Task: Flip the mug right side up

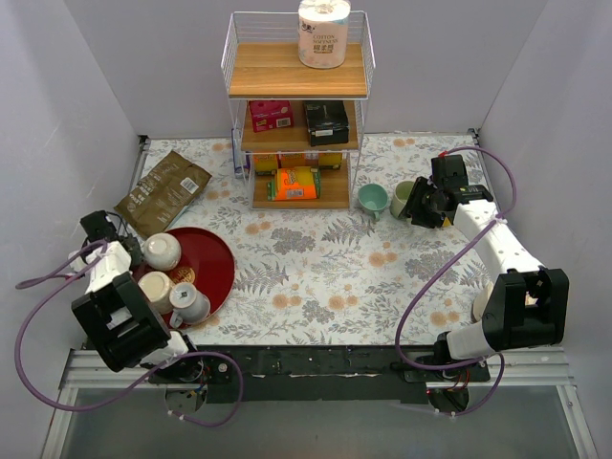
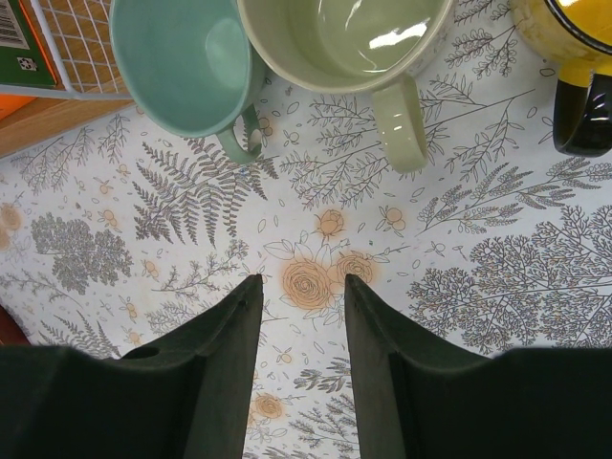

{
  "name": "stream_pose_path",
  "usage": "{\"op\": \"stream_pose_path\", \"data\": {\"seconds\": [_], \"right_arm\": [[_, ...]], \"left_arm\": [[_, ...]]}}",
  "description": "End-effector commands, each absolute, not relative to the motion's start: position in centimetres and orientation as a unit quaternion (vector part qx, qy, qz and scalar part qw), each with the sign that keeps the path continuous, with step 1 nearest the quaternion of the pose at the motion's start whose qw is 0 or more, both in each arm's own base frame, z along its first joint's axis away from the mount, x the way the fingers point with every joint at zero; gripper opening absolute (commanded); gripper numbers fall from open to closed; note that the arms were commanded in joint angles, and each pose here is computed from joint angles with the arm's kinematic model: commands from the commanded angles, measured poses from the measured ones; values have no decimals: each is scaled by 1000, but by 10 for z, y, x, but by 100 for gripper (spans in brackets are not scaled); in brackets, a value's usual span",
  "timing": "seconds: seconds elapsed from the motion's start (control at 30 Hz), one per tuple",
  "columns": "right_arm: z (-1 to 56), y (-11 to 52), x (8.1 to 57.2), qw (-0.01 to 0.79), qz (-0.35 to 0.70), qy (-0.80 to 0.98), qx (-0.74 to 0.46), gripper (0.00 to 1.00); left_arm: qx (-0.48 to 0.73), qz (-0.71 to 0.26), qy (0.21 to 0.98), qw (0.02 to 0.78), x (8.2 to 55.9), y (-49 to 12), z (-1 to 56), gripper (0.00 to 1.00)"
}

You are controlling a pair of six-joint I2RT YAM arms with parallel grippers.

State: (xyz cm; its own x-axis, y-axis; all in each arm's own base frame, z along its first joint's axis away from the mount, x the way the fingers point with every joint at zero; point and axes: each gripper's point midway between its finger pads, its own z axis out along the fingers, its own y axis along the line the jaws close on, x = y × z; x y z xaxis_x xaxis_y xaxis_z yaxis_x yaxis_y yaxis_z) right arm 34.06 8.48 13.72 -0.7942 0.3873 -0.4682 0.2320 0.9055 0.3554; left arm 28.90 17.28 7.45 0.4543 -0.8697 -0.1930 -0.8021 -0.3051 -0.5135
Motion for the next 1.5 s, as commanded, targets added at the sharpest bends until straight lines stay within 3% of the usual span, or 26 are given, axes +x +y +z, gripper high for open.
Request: {"op": "stream_pose_path", "data": {"seconds": [0.0, 0.33, 0.63, 0.9, 1.1, 1.47], "right_arm": [[150, 86, 352, 298, 147, 930, 157, 47], [154, 85, 353, 305, 147, 928, 157, 47], [155, 92, 353, 305, 164, 925, 155, 47], [168, 121, 353, 295, 246, 916, 117, 48], [195, 155, 351, 304, 326, 894, 45, 49], [234, 182, 337, 310, 384, 870, -12, 50]], "left_arm": [[-861, -187, 354, 314, 343, 175, 131, 0], [-798, -243, 415, 364, 388, 140, 189, 0], [-678, -342, 539, 365, 408, 73, 241, 0], [-551, -377, 636, 388, 391, 11, 272, 0], [-435, -466, 694, 335, 373, -64, 280, 0], [-178, -576, 732, 317, 320, -150, 311, 0]]}}
